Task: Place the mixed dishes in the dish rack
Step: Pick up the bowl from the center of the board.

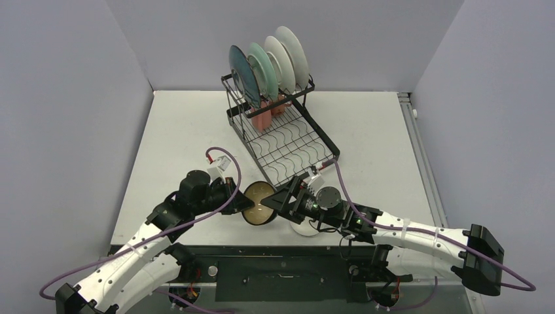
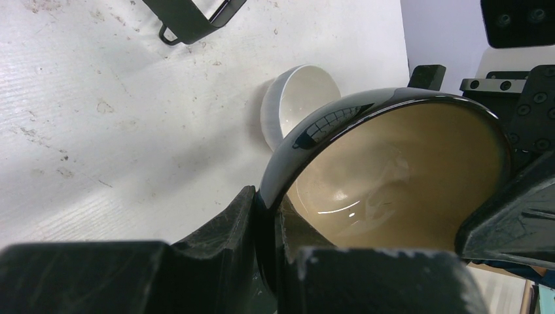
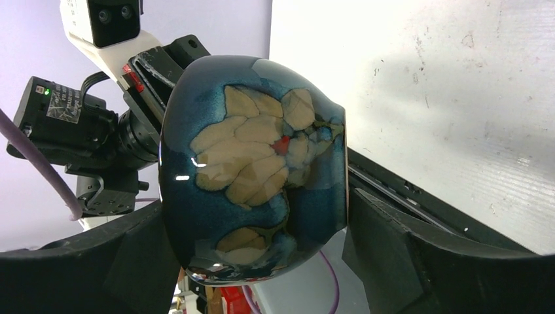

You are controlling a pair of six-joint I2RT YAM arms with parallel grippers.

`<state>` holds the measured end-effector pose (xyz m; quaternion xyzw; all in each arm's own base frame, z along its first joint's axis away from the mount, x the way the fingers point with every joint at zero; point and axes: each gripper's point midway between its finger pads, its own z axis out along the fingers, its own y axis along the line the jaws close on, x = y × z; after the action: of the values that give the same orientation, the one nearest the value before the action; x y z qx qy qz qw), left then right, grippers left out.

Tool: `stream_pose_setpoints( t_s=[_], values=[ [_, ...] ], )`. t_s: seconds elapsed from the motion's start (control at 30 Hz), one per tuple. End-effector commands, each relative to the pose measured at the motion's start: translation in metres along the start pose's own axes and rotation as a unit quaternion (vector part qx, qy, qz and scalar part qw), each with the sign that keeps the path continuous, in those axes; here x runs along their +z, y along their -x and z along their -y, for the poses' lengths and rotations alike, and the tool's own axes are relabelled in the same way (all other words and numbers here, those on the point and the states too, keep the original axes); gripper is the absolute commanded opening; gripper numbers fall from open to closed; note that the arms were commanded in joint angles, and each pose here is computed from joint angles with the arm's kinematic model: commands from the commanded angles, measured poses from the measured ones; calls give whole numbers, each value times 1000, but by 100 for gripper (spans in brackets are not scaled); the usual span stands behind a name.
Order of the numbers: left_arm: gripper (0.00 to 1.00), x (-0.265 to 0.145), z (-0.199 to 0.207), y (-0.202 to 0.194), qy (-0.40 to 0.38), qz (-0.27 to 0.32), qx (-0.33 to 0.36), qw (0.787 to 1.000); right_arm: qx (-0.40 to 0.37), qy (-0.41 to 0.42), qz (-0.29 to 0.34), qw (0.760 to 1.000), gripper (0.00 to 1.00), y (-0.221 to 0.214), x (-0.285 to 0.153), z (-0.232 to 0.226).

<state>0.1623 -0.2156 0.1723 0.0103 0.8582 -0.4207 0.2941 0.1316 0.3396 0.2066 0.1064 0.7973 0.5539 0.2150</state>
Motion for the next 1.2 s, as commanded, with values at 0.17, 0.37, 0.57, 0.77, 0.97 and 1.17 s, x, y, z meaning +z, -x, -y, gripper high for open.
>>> stream_pose_setpoints(
  t_s=[0.17, 0.37, 0.57, 0.77, 0.97, 1.17],
  values=[
    [0, -10, 47, 34, -78, 49, 22, 996, -2, 32, 15, 999, 78, 3, 0, -16],
    [0, -10, 47, 31, -76, 40, 19, 996, -16, 18, 44, 999, 76, 14, -6, -12],
    [0, -7, 45, 29, -72, 28, 10, 997, -25, 19, 47, 998, 71, 14, -7, -14],
    [0, -5, 44, 27, -63, 17, 9, 998, -41, 19, 46, 998, 64, 12, -6, -16],
    [0, -2, 42, 21, -58, -4, 8, 998, -52, 26, 45, 997, 66, 10, -6, -19],
    [0, 1, 39, 20, -54, -8, 6, 998, -50, 45, 45, 997, 61, 8, -8, -25]
  ],
)
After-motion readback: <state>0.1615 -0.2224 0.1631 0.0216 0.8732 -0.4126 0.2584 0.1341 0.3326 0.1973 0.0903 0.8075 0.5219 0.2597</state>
